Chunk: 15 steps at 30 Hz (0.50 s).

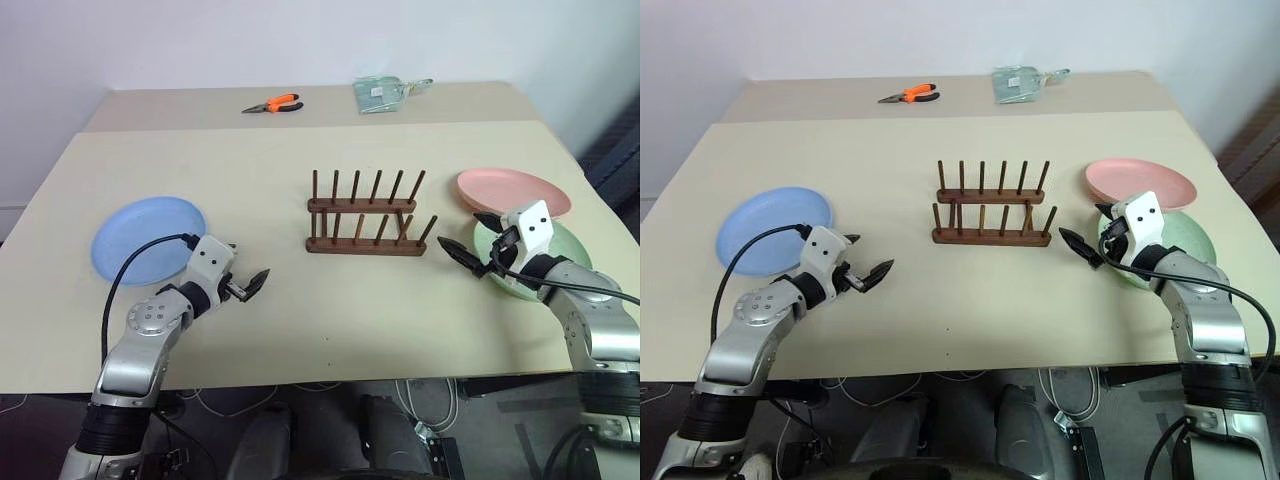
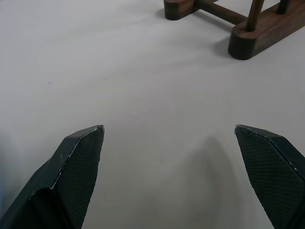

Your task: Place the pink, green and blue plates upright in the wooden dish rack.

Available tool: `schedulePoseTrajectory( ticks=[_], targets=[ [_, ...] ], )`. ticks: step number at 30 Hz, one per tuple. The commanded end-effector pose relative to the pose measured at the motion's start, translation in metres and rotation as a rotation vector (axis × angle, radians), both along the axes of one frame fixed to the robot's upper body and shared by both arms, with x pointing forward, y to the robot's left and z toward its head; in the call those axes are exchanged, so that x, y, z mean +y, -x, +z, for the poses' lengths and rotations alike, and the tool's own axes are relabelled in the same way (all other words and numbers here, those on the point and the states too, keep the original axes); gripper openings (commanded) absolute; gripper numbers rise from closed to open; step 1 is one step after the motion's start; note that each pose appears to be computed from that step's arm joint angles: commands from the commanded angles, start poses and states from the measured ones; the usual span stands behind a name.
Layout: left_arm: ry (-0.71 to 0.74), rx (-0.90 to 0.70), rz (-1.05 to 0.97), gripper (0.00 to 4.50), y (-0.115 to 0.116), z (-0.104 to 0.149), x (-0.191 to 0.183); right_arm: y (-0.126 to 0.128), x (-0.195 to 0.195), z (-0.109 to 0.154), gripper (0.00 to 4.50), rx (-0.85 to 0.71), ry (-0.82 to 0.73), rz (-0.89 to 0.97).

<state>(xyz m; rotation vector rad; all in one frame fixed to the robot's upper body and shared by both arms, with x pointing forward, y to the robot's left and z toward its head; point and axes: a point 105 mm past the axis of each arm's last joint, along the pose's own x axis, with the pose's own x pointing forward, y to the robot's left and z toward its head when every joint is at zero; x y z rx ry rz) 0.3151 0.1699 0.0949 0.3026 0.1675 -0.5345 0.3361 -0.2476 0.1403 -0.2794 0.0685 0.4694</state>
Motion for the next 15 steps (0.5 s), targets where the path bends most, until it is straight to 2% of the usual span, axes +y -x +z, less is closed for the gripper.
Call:
schedulePoseTrajectory(
  ticks=[1, 5, 9, 15],
  targets=[
    [0.004, -0.036, -0.014, 4.5, -0.003, 0.009, -0.004, -0.003, 0.002, 0.017, 4.45, -0.084, 0.031, -0.009],
    [0.016, -0.041, -0.018, 4.5, -0.006, 0.011, -0.008, -0.009, 0.002, 0.021, 4.45, -0.089, 0.007, -0.016],
    [0.039, -0.008, -0.119, 4.5, -0.011, 0.008, -0.023, -0.005, 0.007, 0.018, 4.45, -0.059, 0.021, 0.022],
    [-0.085, 0.059, -0.419, 4.5, -0.024, -0.008, -0.056, 0.015, 0.017, 0.012, 4.45, -0.035, 0.04, 0.049]
  ],
)
